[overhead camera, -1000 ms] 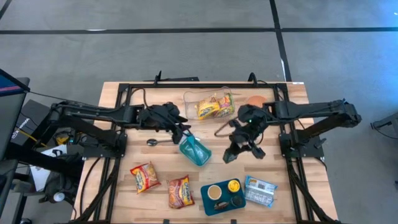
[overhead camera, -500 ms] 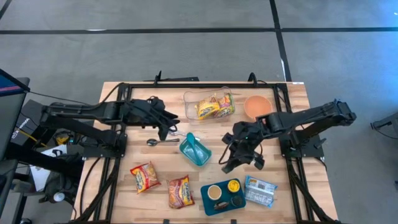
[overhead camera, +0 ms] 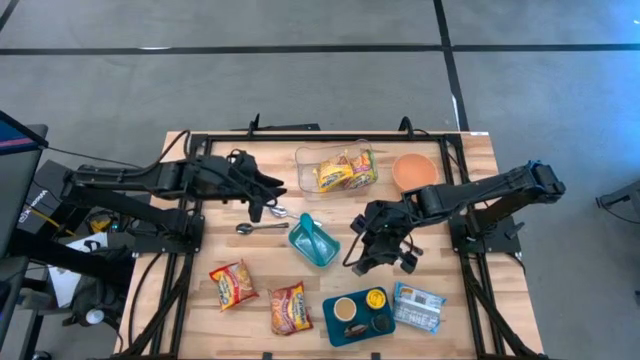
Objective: Pick & Place Food Item
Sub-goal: Put the black seasoning can into the blue bin
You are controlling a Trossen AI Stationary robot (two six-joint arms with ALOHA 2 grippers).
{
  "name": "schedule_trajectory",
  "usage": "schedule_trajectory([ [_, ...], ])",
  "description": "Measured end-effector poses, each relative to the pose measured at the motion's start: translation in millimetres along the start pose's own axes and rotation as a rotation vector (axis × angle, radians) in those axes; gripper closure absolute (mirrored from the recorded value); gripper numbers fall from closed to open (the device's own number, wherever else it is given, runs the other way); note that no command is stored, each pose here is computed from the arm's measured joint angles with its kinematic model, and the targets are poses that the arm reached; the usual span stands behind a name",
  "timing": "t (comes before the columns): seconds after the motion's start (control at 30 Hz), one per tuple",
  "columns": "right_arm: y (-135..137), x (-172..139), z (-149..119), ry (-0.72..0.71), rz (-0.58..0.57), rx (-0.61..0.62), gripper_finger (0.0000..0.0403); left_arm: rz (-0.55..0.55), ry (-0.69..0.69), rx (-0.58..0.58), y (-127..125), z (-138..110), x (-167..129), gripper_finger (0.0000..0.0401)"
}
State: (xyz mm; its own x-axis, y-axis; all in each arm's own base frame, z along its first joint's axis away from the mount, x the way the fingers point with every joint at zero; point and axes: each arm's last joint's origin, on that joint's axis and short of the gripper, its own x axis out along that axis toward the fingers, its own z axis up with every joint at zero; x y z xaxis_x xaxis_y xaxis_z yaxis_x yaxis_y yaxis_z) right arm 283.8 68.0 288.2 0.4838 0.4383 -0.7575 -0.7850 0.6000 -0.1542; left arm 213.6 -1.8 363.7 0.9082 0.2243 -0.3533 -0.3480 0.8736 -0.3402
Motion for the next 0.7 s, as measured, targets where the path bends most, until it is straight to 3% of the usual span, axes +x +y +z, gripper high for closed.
schedule_trajectory([
  [0.3,14.9,6.0,13.2,-0.034,0.031,-0.169,0.0282,-0.050,-0.104,-0.032,-5.0,10.3,-0.7,0.0278],
  [0.7,21.8,8.7,21.0,-0.067,0.033,-0.298,0.0282,-0.124,-0.246,-0.076,-11.4,24.5,-3.6,0.0278],
])
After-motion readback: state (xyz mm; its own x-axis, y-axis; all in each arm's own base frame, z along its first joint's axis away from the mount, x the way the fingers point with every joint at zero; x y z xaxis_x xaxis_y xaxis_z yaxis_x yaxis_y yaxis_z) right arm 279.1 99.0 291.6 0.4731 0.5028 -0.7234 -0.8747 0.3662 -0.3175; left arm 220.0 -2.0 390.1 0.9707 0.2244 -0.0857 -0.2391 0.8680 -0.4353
